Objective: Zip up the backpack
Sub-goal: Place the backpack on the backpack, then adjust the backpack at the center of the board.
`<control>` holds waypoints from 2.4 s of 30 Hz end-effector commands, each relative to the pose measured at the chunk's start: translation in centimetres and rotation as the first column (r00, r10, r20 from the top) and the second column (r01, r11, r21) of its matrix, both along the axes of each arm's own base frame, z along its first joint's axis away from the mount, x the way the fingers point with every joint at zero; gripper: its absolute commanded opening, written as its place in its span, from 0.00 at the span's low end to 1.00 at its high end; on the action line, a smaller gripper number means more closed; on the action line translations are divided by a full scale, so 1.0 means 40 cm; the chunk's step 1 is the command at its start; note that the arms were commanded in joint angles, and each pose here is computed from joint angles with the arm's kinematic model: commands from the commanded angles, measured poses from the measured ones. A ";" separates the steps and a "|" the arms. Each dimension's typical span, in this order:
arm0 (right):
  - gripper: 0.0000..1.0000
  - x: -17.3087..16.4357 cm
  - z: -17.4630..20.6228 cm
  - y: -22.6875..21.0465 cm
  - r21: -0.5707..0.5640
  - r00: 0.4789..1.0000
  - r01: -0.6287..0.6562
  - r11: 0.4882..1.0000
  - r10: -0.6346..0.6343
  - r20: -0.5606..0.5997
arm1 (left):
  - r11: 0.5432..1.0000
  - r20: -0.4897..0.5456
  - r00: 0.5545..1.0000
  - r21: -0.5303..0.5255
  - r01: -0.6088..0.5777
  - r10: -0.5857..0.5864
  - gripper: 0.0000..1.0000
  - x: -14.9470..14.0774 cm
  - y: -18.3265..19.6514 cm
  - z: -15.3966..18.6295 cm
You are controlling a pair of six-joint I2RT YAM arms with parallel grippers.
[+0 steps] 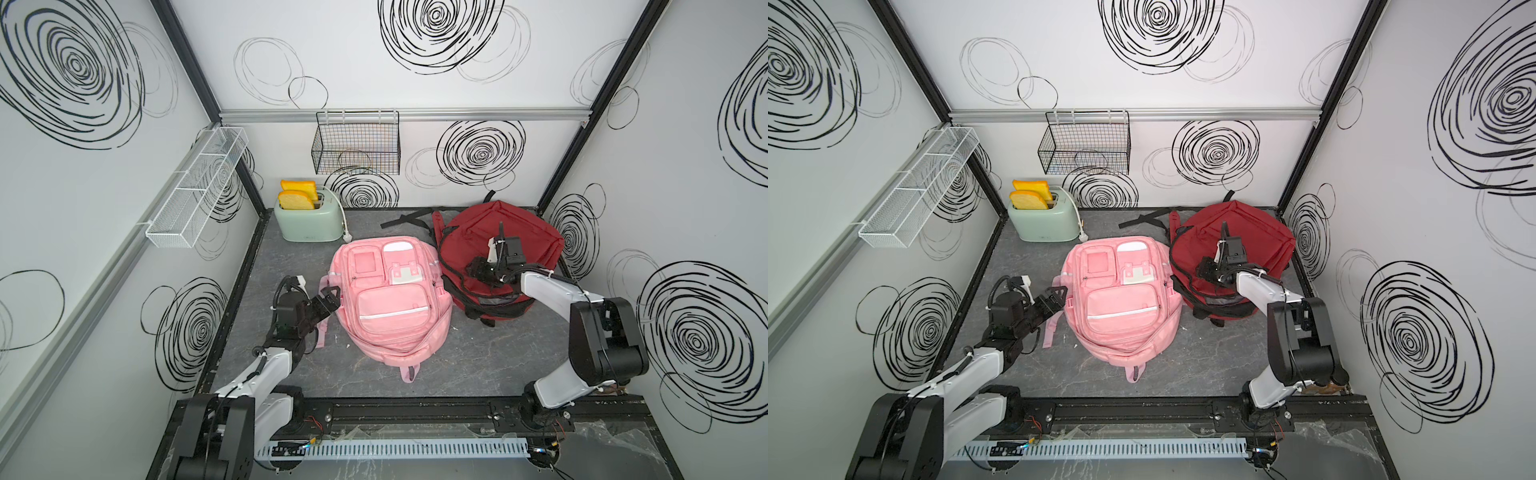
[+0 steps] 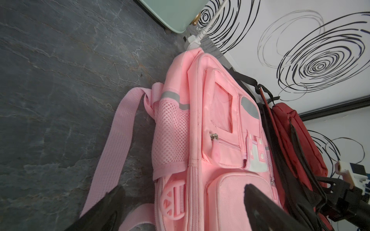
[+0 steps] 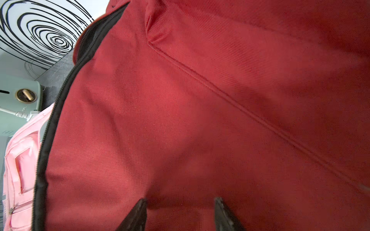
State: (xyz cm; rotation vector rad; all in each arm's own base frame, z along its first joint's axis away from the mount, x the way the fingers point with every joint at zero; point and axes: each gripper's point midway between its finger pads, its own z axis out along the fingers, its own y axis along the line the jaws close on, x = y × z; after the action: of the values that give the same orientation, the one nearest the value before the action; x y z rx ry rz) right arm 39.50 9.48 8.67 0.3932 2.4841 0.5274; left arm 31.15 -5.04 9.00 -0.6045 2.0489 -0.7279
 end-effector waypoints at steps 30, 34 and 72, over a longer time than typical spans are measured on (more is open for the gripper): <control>0.62 -0.074 0.233 0.326 -0.171 0.881 -0.303 0.937 0.344 0.323 | 1.000 0.050 0.999 -0.011 -0.016 0.017 0.96 0.020 0.019 0.029; 0.62 -0.075 0.213 0.329 -0.166 0.887 -0.308 0.937 0.346 0.306 | 1.000 0.039 0.999 0.003 -0.025 0.025 0.96 0.020 0.025 0.023; 0.61 -0.118 -0.069 0.443 -0.030 0.861 -0.498 0.867 0.498 0.103 | 0.990 0.005 0.993 -0.077 0.119 -0.119 0.94 0.054 -0.094 -0.044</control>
State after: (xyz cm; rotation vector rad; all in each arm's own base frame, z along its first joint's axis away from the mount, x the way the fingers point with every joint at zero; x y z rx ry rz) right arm 35.06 27.41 7.51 -0.2992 2.4402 0.7364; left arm 31.98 -8.20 5.36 -0.5694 2.1471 -0.8401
